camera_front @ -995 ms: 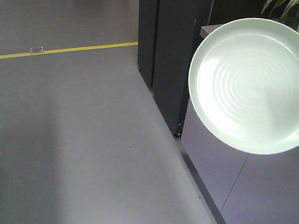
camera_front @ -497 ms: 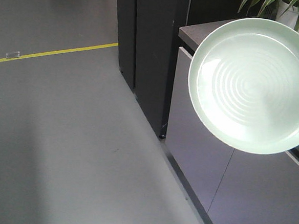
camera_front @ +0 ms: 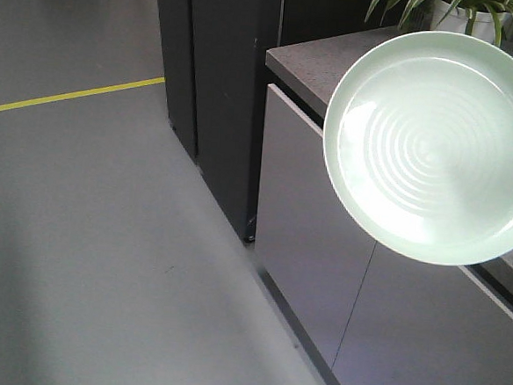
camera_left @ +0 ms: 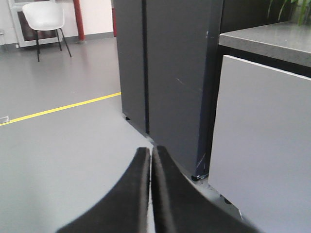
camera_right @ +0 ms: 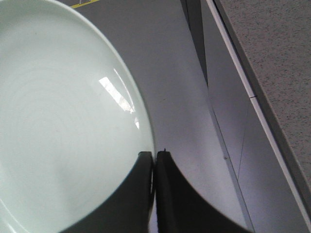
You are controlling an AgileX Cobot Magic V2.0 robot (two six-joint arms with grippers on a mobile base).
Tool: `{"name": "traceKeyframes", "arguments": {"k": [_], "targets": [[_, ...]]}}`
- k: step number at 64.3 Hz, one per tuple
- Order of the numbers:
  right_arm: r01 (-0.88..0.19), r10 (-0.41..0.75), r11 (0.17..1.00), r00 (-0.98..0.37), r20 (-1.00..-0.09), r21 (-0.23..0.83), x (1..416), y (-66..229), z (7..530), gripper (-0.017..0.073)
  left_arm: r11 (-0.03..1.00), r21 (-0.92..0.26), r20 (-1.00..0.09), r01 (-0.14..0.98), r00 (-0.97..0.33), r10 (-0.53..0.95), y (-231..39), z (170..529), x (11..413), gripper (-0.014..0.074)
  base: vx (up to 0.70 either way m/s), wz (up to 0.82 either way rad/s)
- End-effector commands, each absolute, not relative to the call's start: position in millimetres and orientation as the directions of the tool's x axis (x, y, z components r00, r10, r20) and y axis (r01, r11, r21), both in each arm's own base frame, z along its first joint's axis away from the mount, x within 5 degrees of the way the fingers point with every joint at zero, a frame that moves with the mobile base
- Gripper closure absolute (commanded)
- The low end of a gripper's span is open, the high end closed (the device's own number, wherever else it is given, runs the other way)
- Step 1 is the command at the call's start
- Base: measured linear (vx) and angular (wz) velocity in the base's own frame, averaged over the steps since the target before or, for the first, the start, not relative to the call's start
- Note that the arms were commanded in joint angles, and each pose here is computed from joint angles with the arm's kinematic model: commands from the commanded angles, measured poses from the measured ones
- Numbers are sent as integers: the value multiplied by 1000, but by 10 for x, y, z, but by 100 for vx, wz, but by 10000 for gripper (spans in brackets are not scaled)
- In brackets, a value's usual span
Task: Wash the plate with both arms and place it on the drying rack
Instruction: 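Turn the base toward the counter with the potted plant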
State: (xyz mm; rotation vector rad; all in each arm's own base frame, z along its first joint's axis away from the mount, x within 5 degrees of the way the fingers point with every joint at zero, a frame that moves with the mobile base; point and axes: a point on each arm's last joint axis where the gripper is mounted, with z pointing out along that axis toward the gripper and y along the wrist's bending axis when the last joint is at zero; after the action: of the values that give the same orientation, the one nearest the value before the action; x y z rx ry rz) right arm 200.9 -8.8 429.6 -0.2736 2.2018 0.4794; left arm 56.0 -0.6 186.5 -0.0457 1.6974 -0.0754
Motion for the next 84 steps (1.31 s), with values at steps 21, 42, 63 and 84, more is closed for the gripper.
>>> {"name": "traceKeyframes", "arguments": {"k": [21,42,63,84], "targets": [[-361,-1,902,-552,-834,237,1977,-66,4437,566,996,-86,-995,33,-59,-84,-17,1880,563,600,8,-19],[-361,-1,902,-552,-834,237,1977,-66,4437,566,996,-86,-995,33,-59,-84,-17,1880,563,600,7,-15],[-361,-1,902,-552,-834,237,1977,-66,4437,566,996,-86,-995,33,-59,-84,-17,1880,563,600,5,-12],[-361,-2,902,-552,-834,237,1976,-65,4437,566,996,-86,-995,33,-59,-84,-17,1880,563,600,5,-12]]}}
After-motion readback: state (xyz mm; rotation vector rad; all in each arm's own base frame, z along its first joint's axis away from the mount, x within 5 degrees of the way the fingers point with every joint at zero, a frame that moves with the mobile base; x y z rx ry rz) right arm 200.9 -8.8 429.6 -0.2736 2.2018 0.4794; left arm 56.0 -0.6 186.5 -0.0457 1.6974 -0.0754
